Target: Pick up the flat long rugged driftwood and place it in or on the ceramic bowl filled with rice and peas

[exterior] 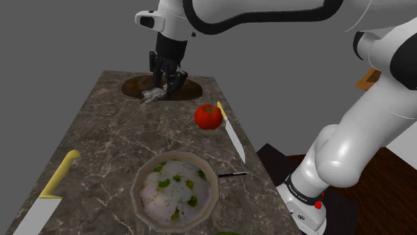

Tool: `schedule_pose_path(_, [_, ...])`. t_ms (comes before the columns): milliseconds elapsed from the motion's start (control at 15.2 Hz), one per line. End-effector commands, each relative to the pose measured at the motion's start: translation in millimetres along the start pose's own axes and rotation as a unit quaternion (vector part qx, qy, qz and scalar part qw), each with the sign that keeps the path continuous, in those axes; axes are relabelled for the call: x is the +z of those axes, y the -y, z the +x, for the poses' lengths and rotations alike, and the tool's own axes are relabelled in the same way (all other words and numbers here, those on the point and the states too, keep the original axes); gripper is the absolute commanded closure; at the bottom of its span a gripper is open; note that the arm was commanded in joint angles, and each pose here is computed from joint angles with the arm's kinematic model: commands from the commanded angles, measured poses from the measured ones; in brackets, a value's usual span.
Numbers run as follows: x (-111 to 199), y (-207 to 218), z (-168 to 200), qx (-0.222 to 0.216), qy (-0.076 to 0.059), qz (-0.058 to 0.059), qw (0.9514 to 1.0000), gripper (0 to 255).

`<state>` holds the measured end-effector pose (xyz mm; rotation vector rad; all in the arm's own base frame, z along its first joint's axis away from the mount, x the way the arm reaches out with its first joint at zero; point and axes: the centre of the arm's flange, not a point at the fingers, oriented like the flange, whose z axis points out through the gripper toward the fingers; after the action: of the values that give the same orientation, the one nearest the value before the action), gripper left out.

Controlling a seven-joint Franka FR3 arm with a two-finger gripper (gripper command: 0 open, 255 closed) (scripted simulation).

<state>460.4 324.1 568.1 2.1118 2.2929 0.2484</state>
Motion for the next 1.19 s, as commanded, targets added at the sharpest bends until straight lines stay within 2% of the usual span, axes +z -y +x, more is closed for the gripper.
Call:
schedule_pose_path(0, [-9.3,-1.6,0.5,0.000,0.000,0.000,1.0000,255])
schedule_pose_path(198, [-20.9,-3.1,1.6,0.000,0.000,0.000,1.0000,255])
schedule_pose_path(1122, [-38.8,155.4,95.0,0.000,0.000,0.000,1.0000,255])
